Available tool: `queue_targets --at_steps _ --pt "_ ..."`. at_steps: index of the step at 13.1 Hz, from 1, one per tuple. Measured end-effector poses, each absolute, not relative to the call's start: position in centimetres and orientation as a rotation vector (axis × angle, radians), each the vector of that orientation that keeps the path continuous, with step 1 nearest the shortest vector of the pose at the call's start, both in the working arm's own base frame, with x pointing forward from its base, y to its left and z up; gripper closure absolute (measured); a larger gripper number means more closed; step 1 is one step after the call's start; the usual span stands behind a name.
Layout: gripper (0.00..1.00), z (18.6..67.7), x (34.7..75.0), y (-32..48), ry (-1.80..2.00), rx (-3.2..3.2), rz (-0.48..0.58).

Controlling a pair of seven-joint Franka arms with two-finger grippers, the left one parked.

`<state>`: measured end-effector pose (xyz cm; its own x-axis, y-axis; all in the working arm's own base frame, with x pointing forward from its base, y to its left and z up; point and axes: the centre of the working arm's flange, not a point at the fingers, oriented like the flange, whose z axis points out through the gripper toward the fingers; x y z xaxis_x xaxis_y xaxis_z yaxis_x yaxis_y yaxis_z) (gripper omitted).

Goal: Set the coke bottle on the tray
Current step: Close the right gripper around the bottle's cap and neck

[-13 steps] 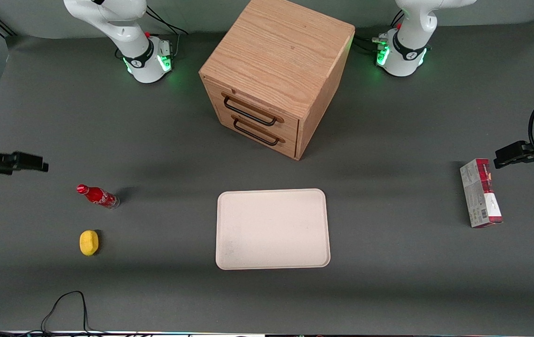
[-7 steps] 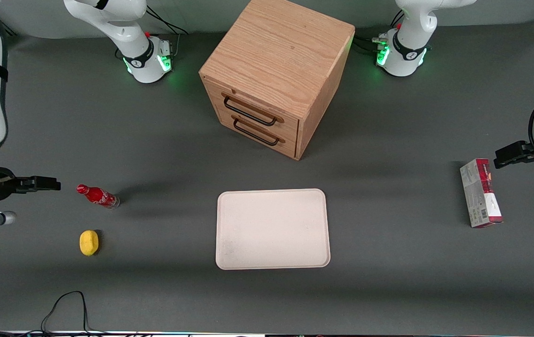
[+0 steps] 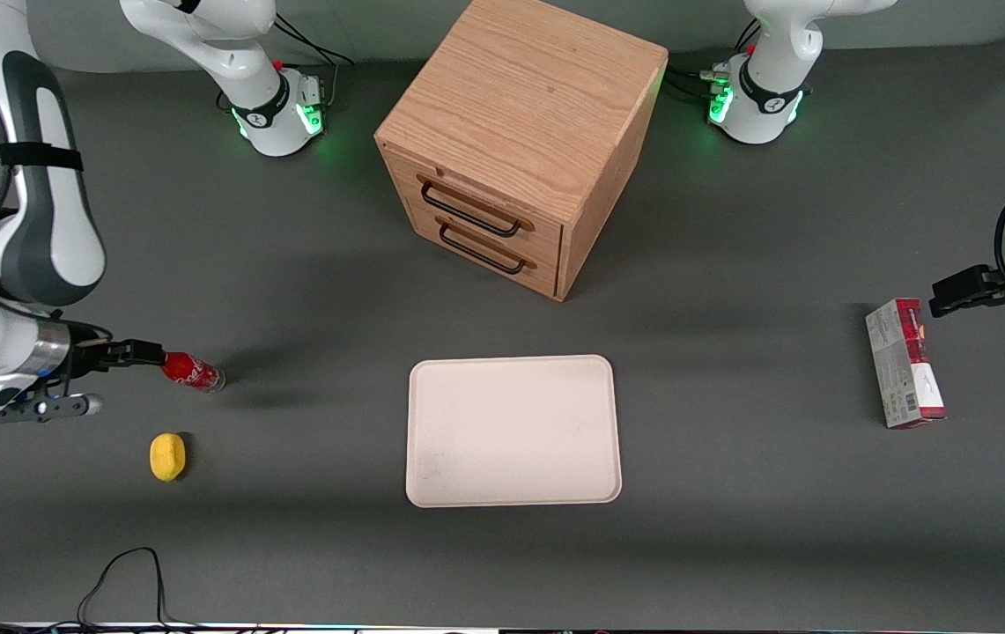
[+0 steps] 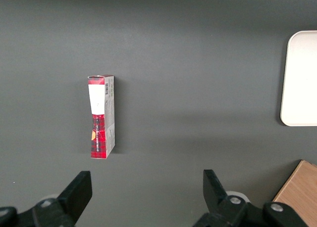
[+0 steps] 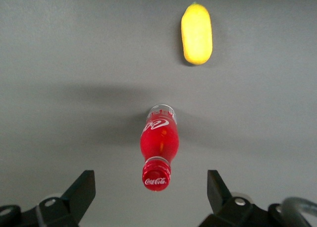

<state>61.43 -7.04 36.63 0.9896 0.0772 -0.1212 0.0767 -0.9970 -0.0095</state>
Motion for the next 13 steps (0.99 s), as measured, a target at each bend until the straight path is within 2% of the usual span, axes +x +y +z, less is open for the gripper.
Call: queue_targets --at_steps 7,13 --pt "0.0 33.3 57.1 -9.0 -0.235 -3.139 0.075" --pt "0.01 32.5 56.8 -8.4 -0.248 -3.141 0.049"
